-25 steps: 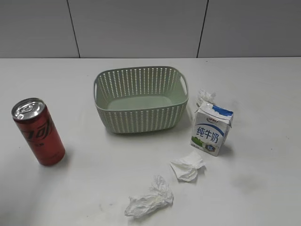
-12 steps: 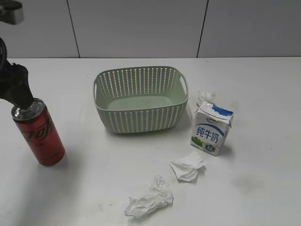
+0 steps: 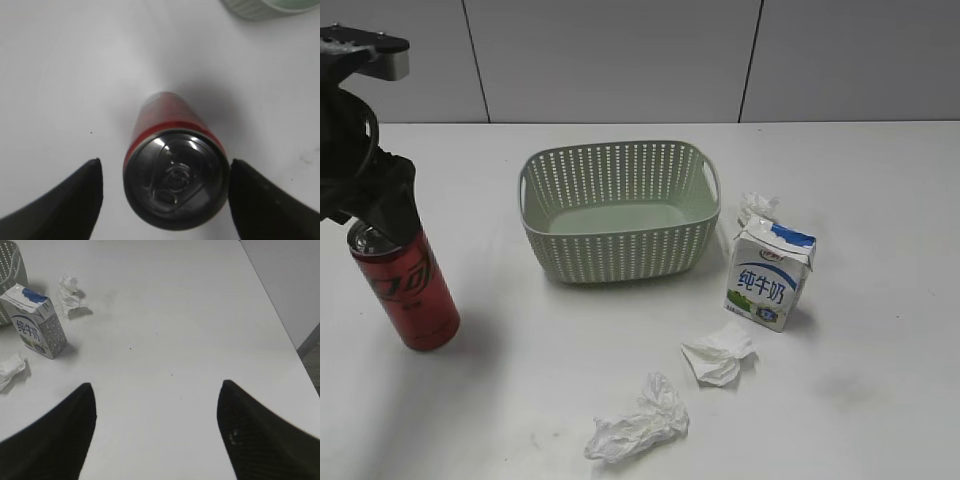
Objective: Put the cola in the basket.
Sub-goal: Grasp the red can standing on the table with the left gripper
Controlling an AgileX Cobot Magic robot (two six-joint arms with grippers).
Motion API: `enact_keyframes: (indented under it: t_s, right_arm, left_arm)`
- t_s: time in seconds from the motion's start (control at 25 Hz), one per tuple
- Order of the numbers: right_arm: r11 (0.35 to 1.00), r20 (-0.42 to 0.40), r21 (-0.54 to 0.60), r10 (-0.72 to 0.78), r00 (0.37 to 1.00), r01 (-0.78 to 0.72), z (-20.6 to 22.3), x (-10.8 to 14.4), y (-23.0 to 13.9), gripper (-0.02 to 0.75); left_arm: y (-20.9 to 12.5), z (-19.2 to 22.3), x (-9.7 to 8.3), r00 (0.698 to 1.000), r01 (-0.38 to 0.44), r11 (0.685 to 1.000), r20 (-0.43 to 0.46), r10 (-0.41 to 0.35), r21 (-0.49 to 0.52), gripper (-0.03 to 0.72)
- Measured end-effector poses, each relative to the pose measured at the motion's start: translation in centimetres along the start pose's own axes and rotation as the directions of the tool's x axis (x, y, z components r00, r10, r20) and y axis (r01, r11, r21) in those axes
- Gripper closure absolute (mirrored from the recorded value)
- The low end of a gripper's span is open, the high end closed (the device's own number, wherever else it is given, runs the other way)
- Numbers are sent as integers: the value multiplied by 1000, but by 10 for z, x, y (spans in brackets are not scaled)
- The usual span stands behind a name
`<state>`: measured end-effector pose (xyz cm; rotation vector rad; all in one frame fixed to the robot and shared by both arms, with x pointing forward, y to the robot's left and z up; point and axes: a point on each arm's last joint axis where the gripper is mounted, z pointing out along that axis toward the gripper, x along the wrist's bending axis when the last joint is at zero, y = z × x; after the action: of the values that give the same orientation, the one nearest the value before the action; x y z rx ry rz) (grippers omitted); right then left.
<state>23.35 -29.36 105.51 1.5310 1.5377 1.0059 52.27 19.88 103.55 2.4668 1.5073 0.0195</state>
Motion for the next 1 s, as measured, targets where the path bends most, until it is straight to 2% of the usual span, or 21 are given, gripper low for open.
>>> enact_keyframes:
  t_s: [0.52, 1.0]
  right_arm:
    - [1000, 0, 0, 1, 1000, -1, 0, 0, 0, 167]
    - [1000, 0, 0, 0, 1000, 0, 0, 0, 0, 167]
  left_arm:
    - [10, -15, -4, 999, 5, 1000, 34, -4, -22, 92]
    - [14, 17, 1, 998, 19, 995, 56, -25, 102, 92]
